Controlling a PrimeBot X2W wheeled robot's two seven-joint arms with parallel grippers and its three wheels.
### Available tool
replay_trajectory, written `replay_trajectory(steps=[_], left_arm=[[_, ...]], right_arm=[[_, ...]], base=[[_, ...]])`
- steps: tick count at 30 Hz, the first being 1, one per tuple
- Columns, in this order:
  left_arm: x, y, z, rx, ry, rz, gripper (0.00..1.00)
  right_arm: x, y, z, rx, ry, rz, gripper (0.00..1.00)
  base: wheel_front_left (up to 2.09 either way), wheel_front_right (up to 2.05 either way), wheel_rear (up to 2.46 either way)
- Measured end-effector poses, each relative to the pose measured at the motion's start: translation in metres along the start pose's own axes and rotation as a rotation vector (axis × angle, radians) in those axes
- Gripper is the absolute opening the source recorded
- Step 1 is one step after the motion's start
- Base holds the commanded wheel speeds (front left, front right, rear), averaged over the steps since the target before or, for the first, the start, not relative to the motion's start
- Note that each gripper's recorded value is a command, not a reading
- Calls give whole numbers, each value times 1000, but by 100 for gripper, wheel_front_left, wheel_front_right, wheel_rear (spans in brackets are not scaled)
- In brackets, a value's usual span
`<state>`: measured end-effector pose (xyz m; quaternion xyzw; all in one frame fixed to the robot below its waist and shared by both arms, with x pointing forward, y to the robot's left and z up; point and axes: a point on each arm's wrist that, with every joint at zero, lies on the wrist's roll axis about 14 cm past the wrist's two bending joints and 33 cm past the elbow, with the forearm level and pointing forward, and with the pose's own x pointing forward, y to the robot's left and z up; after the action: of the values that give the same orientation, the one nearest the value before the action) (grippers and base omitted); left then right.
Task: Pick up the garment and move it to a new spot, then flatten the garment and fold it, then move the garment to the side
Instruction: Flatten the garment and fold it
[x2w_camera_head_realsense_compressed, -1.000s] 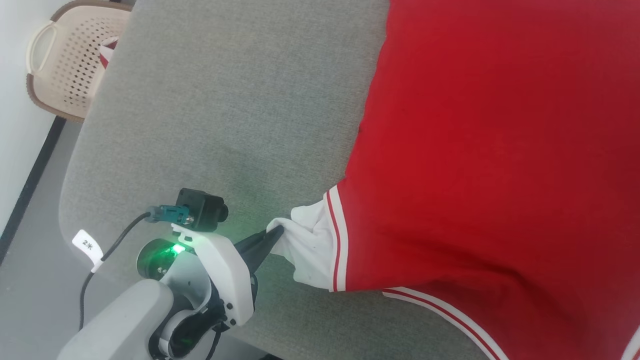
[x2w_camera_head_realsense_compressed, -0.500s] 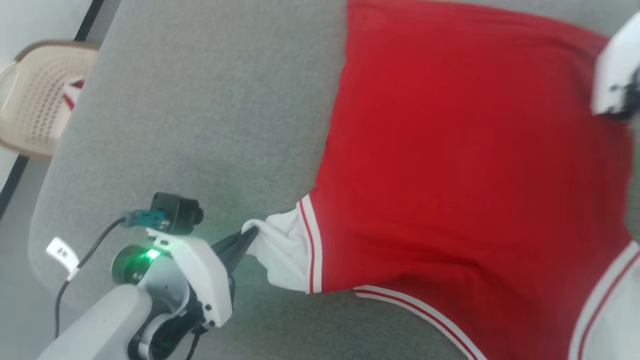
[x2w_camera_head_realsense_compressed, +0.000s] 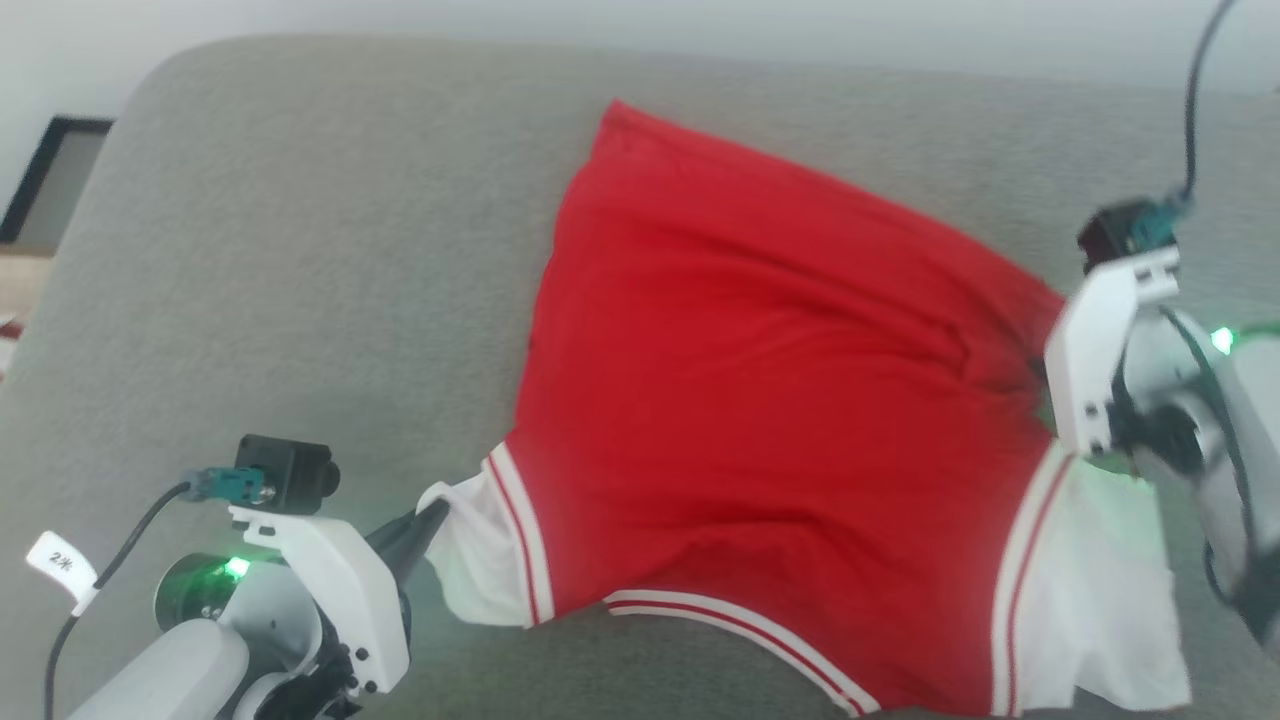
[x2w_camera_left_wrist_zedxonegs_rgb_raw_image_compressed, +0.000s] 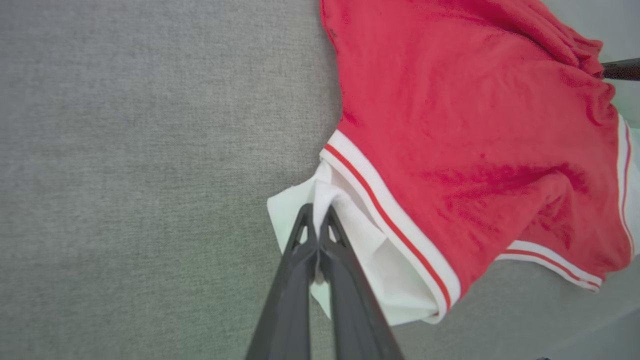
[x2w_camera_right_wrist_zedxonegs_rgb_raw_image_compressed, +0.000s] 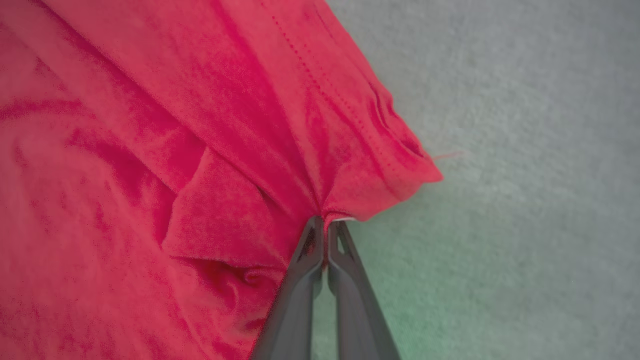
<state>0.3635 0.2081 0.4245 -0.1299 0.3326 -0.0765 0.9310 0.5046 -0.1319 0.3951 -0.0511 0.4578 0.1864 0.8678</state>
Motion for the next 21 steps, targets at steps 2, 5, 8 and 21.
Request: replay_trajectory(steps=[2, 5, 8, 21], left_arm=[[2, -6, 2, 8, -2, -17, 0], [4, -15, 7, 22, -10, -43, 0], [4, -21, 9, 37, -12, -62, 0], [7, -31, 10, 56, -9, -98, 0]], right_arm=[[-15, -6, -16, 13, -12, 7, 0], [-34, -11, -39, 40, -22, 17, 0], [-49, -8, -63, 66, -24, 33, 0], [-77, 6, -142, 220, -16, 26, 0]], base=[[0, 0, 0], [0, 0, 0], [0, 0, 0], [0, 0, 0]])
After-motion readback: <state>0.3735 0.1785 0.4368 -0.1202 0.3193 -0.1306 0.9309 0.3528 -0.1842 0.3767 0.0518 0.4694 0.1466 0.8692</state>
